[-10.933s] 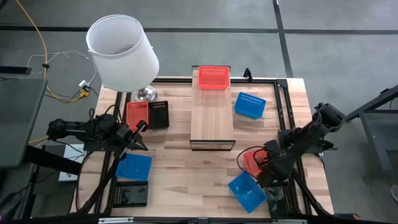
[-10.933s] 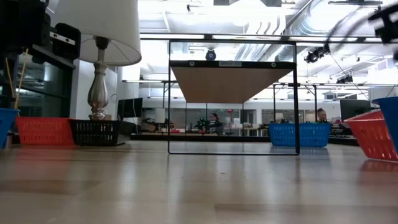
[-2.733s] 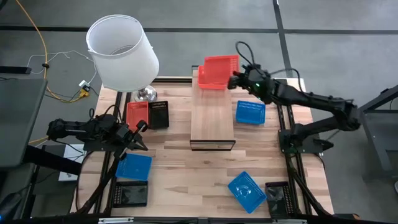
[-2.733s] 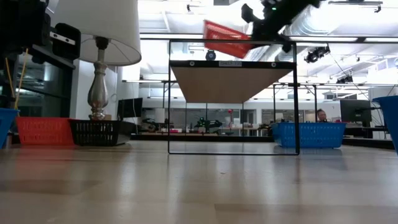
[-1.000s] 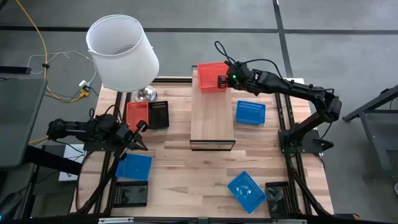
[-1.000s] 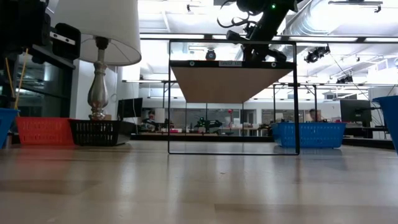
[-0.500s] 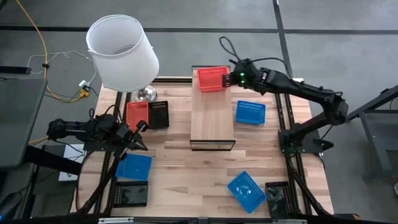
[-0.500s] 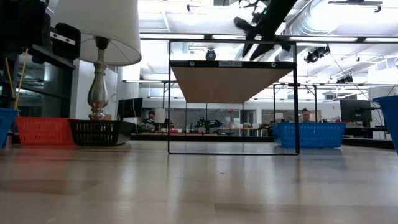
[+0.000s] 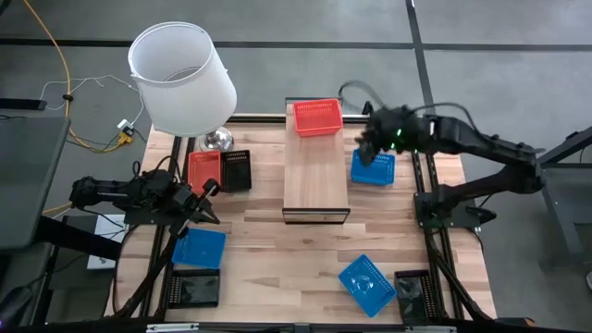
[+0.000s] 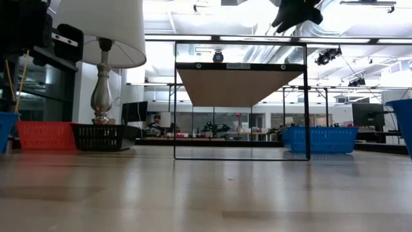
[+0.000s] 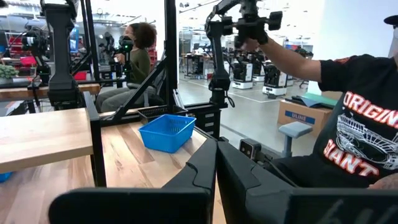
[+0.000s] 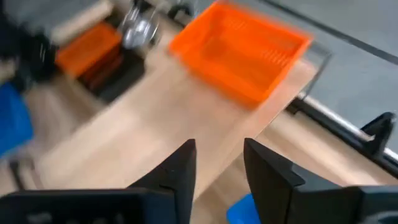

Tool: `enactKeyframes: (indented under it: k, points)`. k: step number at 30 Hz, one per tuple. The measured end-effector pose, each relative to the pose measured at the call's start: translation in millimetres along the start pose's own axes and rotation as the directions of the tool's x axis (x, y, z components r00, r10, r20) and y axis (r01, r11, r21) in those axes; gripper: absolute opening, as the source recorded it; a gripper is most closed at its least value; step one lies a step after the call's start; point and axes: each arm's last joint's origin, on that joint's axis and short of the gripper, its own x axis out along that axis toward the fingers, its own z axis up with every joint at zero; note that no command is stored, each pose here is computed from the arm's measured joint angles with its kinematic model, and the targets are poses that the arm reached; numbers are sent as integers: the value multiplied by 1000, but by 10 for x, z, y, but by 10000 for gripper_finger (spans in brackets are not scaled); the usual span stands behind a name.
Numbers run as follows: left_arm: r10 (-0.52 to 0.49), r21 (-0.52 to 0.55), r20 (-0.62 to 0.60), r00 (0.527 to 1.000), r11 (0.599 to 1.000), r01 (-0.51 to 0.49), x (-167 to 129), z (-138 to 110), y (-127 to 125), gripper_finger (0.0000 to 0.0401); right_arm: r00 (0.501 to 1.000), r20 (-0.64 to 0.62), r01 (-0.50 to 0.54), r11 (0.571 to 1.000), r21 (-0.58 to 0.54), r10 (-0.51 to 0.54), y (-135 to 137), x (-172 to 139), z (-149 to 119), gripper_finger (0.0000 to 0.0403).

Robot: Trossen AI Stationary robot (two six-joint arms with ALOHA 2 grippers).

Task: Stack baskets on shelf by color
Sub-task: Stack the right orange bin on top of the orange bin on the shelf

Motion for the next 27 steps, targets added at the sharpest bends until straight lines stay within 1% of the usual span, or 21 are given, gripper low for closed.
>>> enactKeyframes:
  k: [3, 6, 8, 10, 12, 14, 18, 21, 27]
  points:
    - [0, 0, 0, 1000, 1000, 0, 0, 0, 0, 1, 999, -39, -12, 996, -86, 8, 235, 92, -96, 96]
    - [0, 0, 0, 1000, 1000, 0, 0, 0, 0, 1, 998, -48, -46, 985, -163, 39, 473, 224, -154, 72]
    - [1, 0, 0, 1000, 1000, -1, 0, -1, 0, 1, 997, -55, -66, 973, -220, 55, 600, 331, -183, 54]
    - [0, 0, 0, 1000, 1000, 0, 0, 0, 0, 1, 996, -61, -72, 965, -251, 59, 685, 443, -198, 35]
    - [0, 0, 0, 1000, 1000, 0, 0, 0, 0, 1, 996, -71, -69, 959, -275, 51, 727, 554, -205, 14]
    - [0, 0, 0, 1000, 1000, 0, 0, 0, 0, 1, 994, -93, -83, 951, -299, 58, 756, 666, -212, 4]
    - [1, 0, 0, 1000, 1000, -1, 0, 0, 1, 1, 987, -141, -120, 932, -342, 75, 777, 849, -223, 3]
    - [0, 0, 0, 1000, 1000, 0, 0, 0, 0, 1, 985, -166, -108, 924, -366, 49, 766, 965, -240, 2]
    - [0, 0, 0, 1000, 1000, 0, 0, 0, 0, 1, 982, -182, -124, 911, -392, 55, 736, 1042, -227, 0]
